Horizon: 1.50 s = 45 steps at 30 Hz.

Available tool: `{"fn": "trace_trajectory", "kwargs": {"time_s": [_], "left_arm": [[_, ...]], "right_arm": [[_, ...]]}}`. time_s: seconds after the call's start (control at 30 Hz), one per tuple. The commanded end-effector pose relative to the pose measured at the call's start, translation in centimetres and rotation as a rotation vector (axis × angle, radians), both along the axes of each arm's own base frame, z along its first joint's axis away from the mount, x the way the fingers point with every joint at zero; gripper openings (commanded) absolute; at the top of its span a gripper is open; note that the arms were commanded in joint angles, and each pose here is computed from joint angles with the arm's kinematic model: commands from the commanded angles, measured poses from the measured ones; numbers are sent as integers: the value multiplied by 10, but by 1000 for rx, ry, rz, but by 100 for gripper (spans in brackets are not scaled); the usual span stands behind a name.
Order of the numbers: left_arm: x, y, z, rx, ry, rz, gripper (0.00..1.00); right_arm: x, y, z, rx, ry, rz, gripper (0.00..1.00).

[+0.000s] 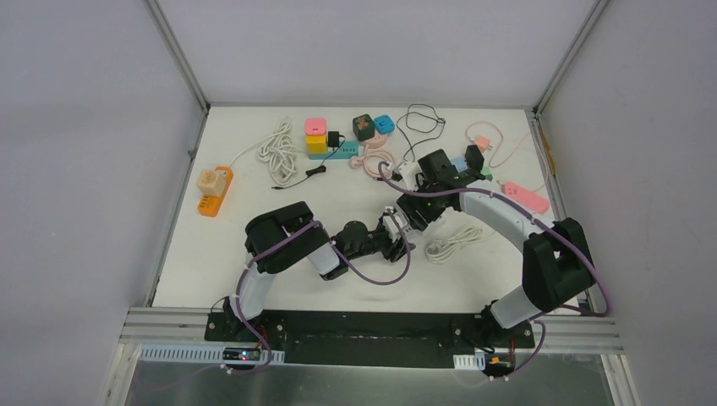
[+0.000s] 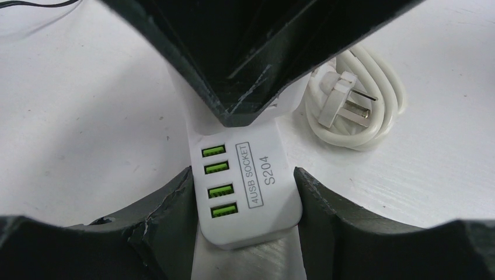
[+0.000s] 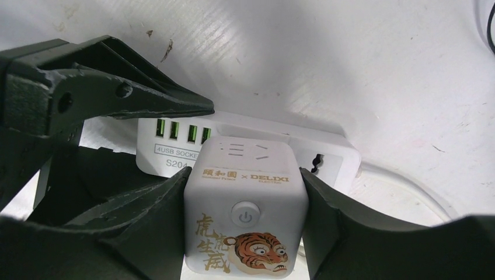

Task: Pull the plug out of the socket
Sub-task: Remove the plug from the socket.

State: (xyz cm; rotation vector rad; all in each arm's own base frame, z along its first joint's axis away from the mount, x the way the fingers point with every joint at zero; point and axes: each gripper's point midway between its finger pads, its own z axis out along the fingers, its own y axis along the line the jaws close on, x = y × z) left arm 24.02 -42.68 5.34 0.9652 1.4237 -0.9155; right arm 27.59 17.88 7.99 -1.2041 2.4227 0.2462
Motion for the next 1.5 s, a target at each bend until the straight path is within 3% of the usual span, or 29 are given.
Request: {"fn": "trace_trajectory", "kwargs": {"time_s": [0.0,0.33,0.57,0.7,0.9,1.23,1.47], "left_arm": [[-3,4,-23,81,46,-25,0],[-4,4,-23,77,47,-29,0],[-1,4,-24,85,49,-18,0],[-1,3,-26,93,52,-19,0],[-2,3,-25,89,51,-28,0],[-4,4,-23,80,51,-29,0],[-2,3,-25,87,55,-27,0]], "right_arm": [[-17,23,33,196,62,129,0],[-25,35,39,263,100,140,0],[-39,54,27,169,68,231,0],[-26,38,32,147,36,181,0],[-12,10,45,270,76,57,0],[-42,45,42,290,114,243,0],[-41,50,34,238,83,243,0]]}}
